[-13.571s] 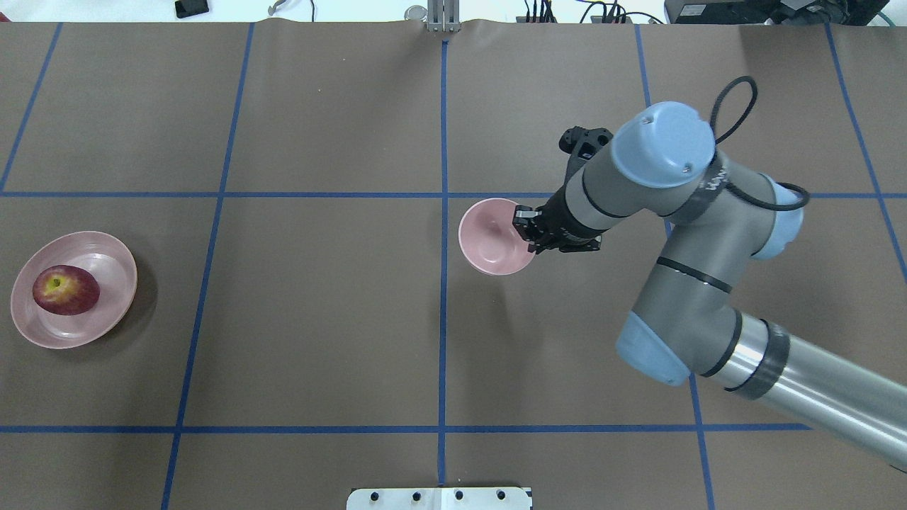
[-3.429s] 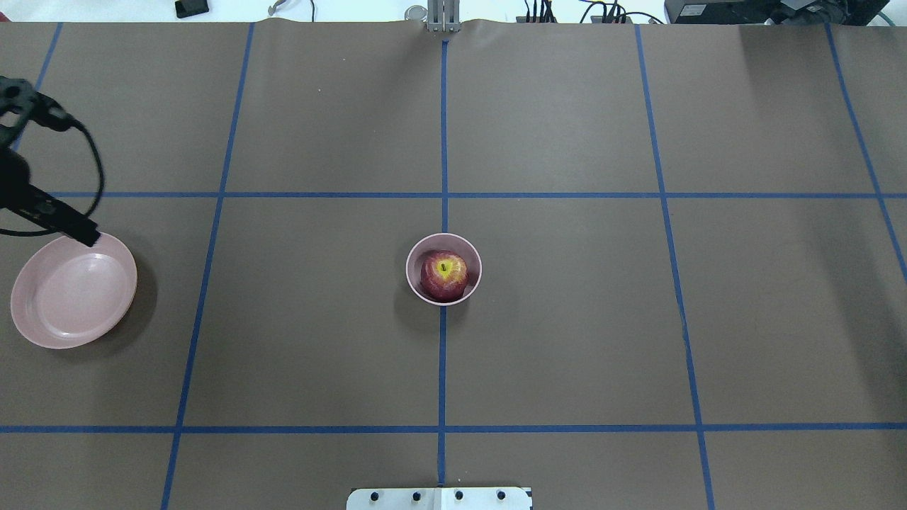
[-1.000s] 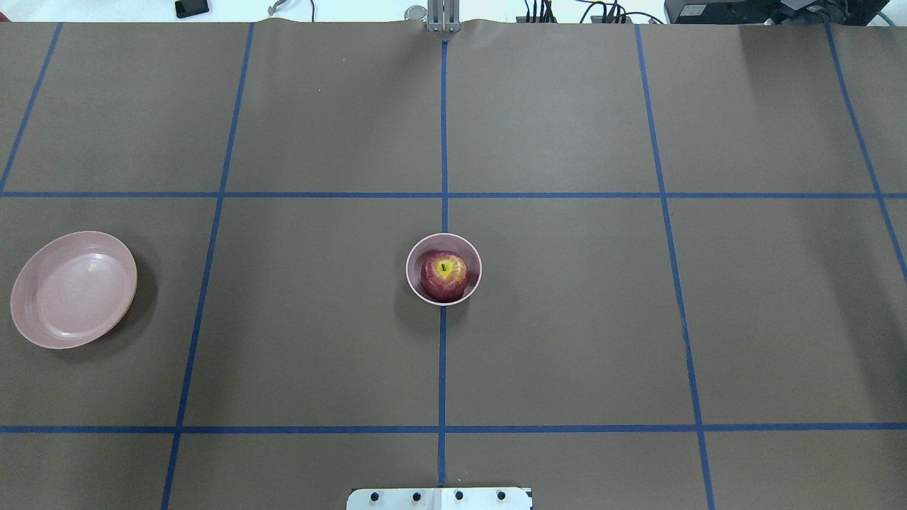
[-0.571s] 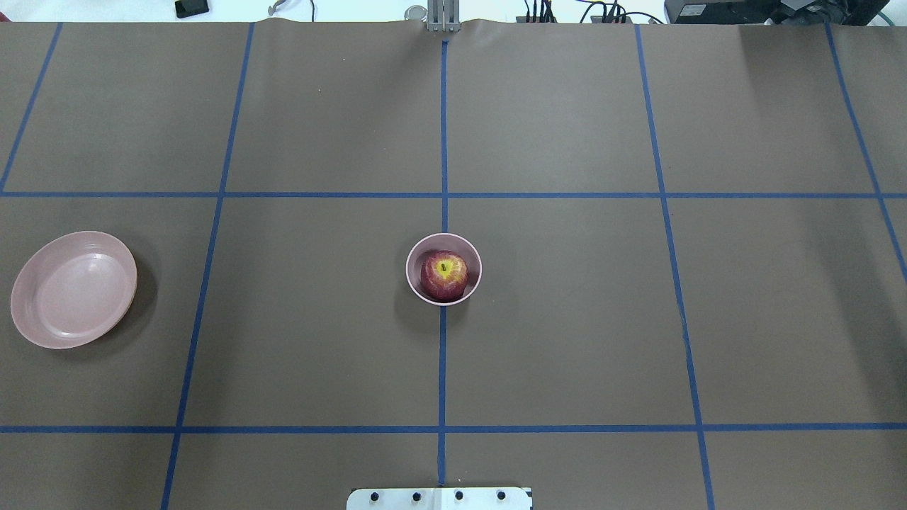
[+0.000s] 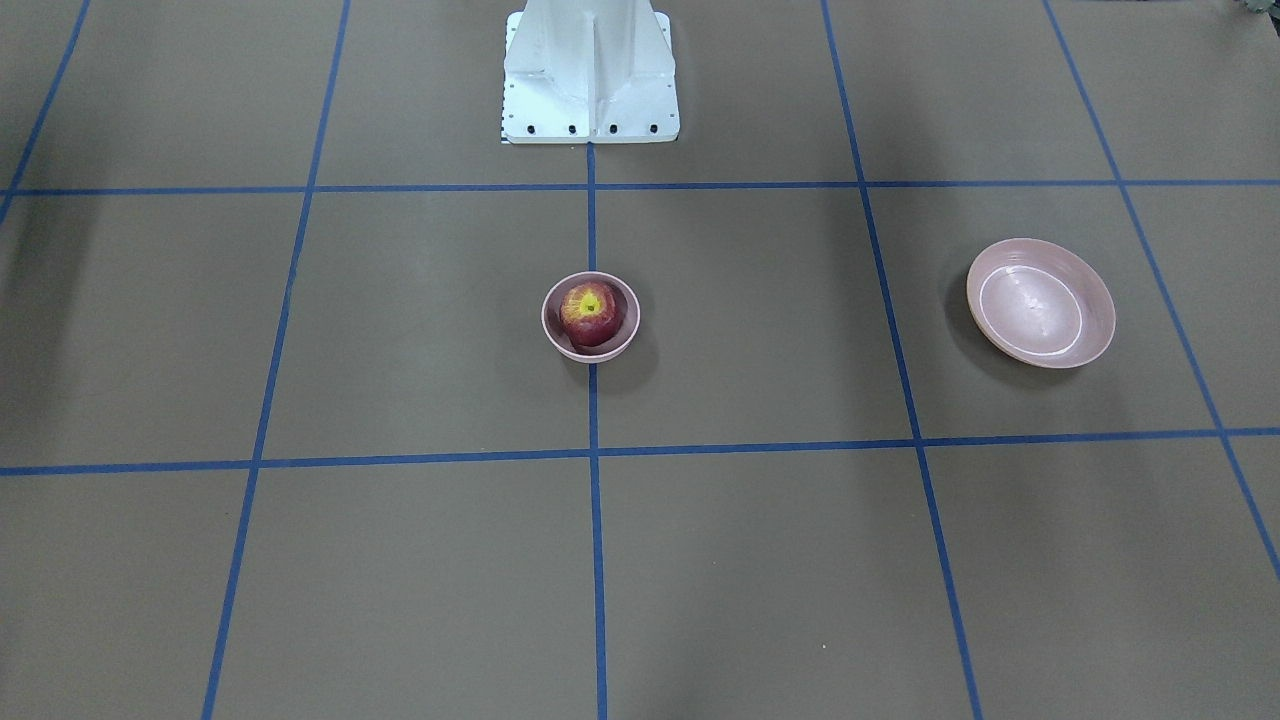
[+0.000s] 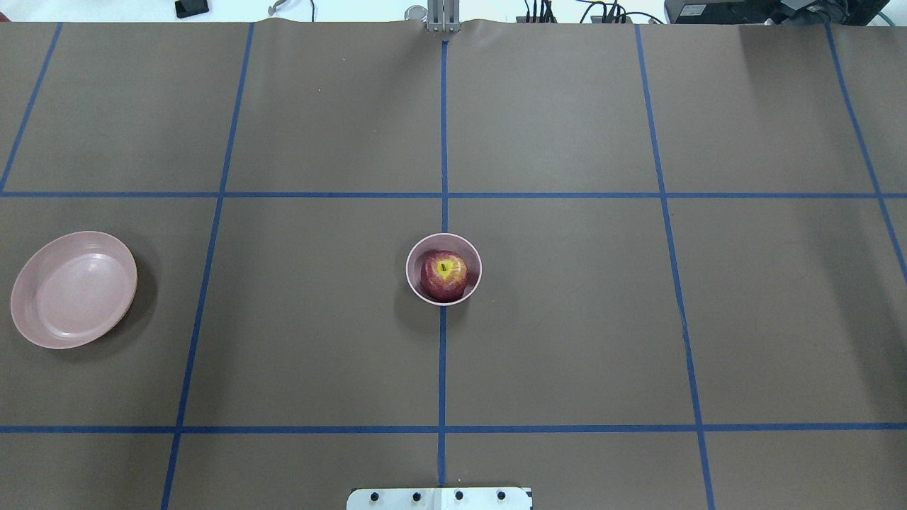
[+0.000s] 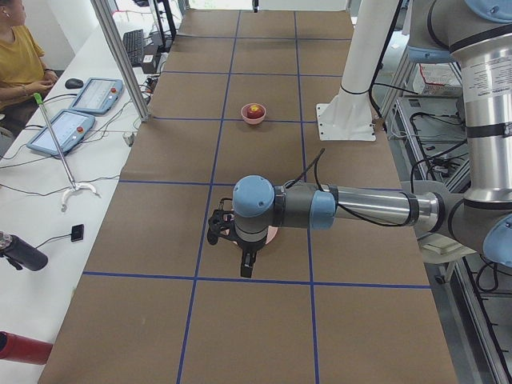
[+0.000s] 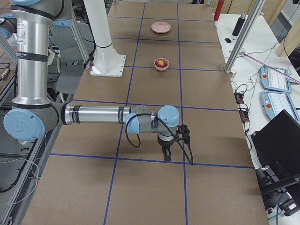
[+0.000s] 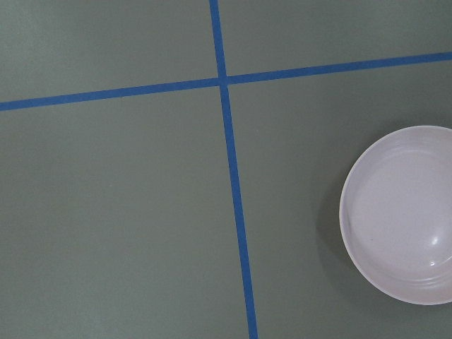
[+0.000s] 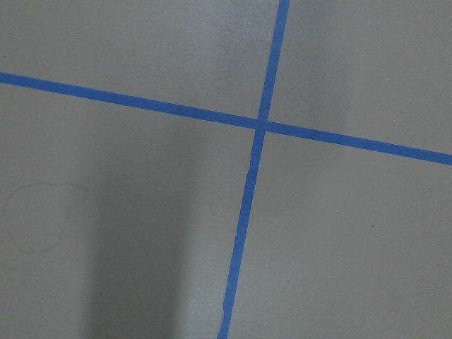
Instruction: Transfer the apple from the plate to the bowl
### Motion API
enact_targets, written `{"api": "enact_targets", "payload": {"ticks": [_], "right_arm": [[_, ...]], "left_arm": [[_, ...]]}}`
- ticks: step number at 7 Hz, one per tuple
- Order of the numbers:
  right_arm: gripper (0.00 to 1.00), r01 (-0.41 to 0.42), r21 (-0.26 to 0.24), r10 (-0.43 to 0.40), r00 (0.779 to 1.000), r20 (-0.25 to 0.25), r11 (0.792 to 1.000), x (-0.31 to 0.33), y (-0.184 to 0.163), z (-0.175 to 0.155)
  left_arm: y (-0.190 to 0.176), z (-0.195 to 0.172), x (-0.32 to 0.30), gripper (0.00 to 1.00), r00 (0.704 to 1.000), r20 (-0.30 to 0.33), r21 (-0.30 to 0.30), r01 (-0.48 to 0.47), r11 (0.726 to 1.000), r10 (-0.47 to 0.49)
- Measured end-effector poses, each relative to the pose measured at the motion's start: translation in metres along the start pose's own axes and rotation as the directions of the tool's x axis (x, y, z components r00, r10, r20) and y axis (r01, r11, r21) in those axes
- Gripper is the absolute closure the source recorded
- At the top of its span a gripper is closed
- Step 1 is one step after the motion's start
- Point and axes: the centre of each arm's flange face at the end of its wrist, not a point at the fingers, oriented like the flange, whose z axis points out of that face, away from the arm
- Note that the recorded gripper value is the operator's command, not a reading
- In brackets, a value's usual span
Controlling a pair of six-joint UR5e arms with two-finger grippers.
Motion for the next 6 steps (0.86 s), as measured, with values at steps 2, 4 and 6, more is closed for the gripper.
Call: {"api": "enact_targets", "payload": {"ticks": [2, 4, 6], "right_arm": [[0.00, 0.000, 0.000, 0.000, 1.000, 0.000, 1.000, 0.0002, 0.0001, 0.0002], [0.00, -0.001, -0.001, 0.001, 1.000, 0.000, 1.000, 0.0005, 0.0001, 0.0003], [0.00, -0.001, 0.000, 0.001, 1.000, -0.001, 1.000, 0.0005, 0.0001, -0.0002]], "left_arm": [[0.0003, 0.0004, -0.0002, 0.02, 1.000, 0.000, -0.001, 0.000, 1.000, 0.000], [0.0008, 0.0020, -0.0018, 0.02, 1.000, 0.000, -0.004, 0.004, 1.000, -0.004], [0.0011, 0.0022, -0.0027, 0.02, 1.000, -0.001, -0.004, 0.007, 1.000, -0.007]]}}
